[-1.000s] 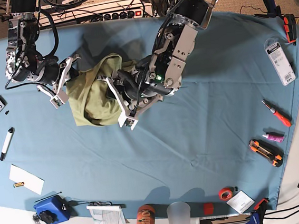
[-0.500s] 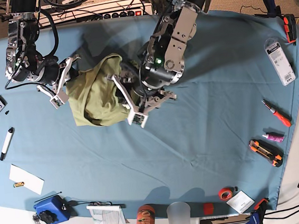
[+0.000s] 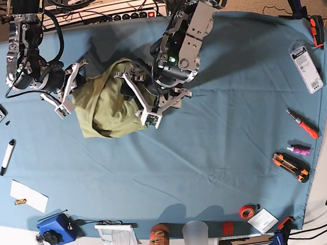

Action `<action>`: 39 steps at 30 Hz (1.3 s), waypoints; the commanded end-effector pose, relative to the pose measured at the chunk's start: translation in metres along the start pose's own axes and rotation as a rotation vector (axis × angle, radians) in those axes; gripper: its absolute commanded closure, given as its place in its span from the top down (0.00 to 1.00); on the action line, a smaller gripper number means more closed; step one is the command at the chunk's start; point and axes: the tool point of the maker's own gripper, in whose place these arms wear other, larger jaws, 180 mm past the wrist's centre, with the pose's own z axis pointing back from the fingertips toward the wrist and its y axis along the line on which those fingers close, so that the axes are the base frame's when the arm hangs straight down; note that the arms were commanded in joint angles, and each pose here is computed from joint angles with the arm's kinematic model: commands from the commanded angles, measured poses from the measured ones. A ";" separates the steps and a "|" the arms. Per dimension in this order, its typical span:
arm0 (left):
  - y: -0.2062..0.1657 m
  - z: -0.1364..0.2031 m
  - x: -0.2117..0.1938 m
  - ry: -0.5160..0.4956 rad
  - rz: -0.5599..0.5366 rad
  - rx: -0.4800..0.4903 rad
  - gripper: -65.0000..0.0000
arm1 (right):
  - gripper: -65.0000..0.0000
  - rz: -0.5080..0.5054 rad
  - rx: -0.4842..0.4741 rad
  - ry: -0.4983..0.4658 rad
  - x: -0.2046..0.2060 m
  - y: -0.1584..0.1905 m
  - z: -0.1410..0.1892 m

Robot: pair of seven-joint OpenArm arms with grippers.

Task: Layout the t-shirt on the table in an organized manner, then fold the t-shirt properly
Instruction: 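Tuck the loose shirt fabric under the bundle with the left gripper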

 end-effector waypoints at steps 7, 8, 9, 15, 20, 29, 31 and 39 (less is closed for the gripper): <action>-0.017 -0.017 -0.016 0.045 0.062 -0.068 0.69 | 0.00 0.017 -0.026 0.012 0.003 -0.007 0.004; -0.017 -0.019 -0.020 0.059 0.063 -0.067 0.69 | 0.00 0.017 -0.026 0.014 0.002 -0.007 0.004; -0.016 -0.021 -0.024 0.070 0.070 -0.066 0.69 | 0.00 0.017 -0.026 0.015 0.002 -0.007 0.004; -0.019 -0.021 -0.029 0.091 0.145 -0.077 0.60 | 0.00 0.017 -0.025 0.014 0.002 -0.007 0.004; -0.023 -0.020 -0.035 0.133 0.201 -0.091 0.18 | 0.00 0.017 -0.026 0.015 0.002 -0.007 0.004; -0.041 -0.010 -0.036 0.168 0.065 -0.202 0.00 | 0.00 -0.009 -0.034 -0.090 0.021 -0.013 0.011; -0.045 -0.004 -0.024 0.131 0.040 -0.221 0.00 | 0.00 -0.031 -0.070 -0.126 0.028 -0.027 0.021; -0.067 0.013 0.017 0.005 -0.113 -0.364 0.00 | 0.00 -0.137 -0.271 -0.266 0.044 -0.093 0.078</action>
